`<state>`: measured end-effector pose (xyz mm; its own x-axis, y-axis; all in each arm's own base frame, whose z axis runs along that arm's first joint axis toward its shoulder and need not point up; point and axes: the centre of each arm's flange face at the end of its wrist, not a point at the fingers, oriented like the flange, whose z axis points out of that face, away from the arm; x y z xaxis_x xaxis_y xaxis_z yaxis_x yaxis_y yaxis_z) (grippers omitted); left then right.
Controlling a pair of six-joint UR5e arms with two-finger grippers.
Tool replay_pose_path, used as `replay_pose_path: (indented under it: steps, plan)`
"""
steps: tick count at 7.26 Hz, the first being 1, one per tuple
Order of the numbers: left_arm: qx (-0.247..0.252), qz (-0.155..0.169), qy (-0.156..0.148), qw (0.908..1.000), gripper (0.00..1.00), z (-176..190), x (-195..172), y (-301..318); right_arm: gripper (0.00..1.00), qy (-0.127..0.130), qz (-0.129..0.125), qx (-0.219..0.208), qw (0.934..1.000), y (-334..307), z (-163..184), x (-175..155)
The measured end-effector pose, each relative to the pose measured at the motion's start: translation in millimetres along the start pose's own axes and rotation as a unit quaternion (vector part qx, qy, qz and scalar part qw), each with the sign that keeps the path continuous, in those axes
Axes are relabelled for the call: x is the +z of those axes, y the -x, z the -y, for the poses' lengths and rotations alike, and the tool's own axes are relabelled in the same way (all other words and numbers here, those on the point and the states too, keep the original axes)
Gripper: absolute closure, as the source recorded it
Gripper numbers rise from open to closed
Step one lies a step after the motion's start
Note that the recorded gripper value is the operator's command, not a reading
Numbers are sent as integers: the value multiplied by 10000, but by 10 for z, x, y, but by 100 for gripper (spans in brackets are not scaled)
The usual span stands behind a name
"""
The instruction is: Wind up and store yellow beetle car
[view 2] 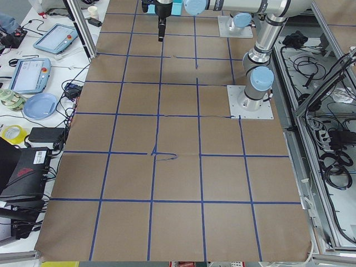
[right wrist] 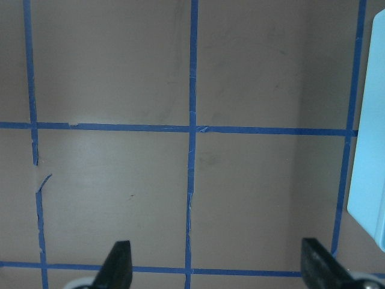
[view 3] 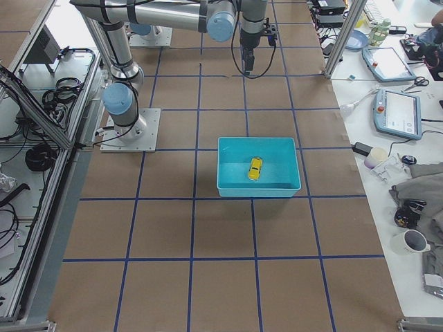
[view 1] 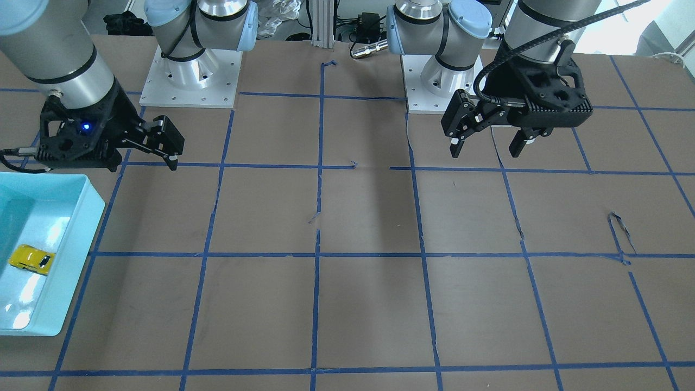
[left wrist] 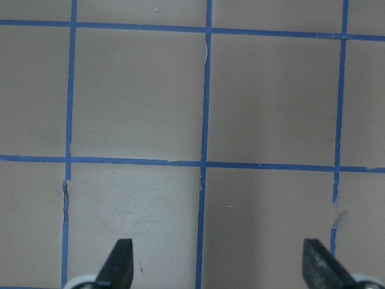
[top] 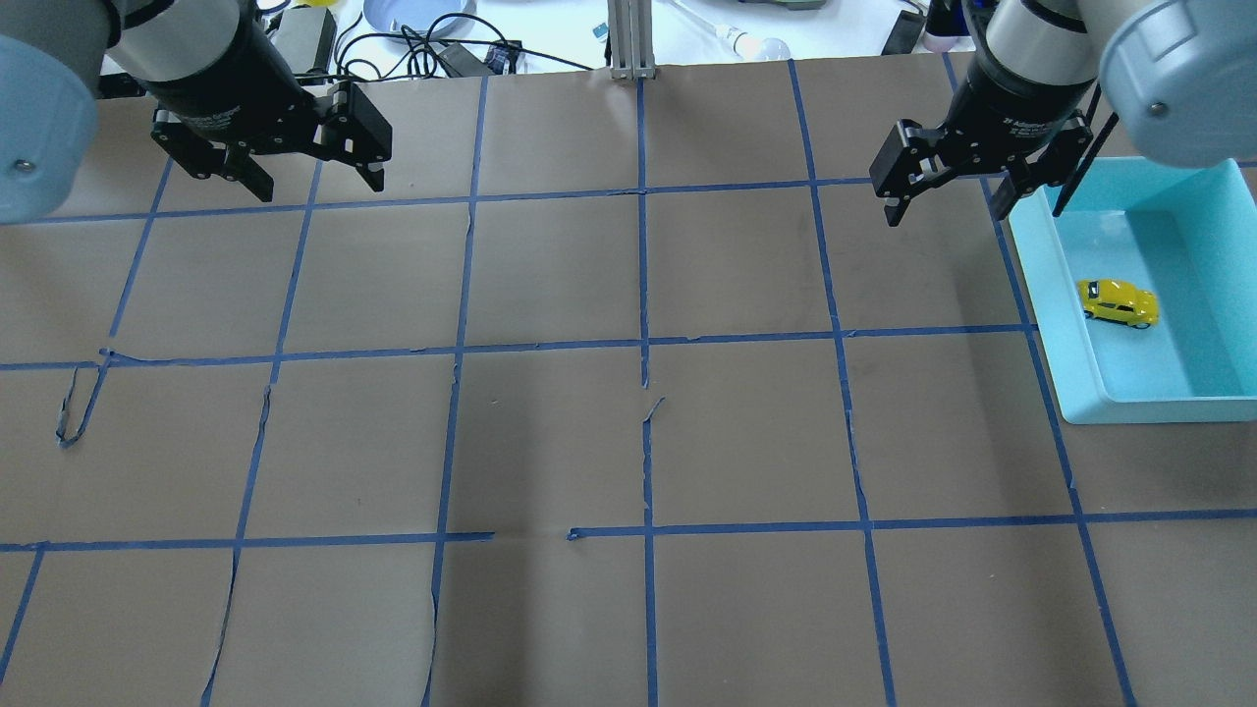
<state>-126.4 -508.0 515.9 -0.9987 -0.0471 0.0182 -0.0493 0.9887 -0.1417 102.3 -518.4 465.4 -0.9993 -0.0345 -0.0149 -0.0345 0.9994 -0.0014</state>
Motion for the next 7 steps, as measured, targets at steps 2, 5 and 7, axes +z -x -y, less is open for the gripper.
replay_pose_path:
  steps: [2, 5, 7]
  plan:
    - [-4, -1, -6, 10000, 0, 1, -6, 3, 0, -103, -28, 95, 9999, 28, -118, -129]
    - [-6, 6, -3, 10000, 0, 1, -3, 7, 0, -13, 24, 432, 9991, 96, -182, -111]
    - [-4, 1, -3, 10000, 0, 0, -3, 4, 0, 12, -5, 427, 9991, 139, -189, -94]
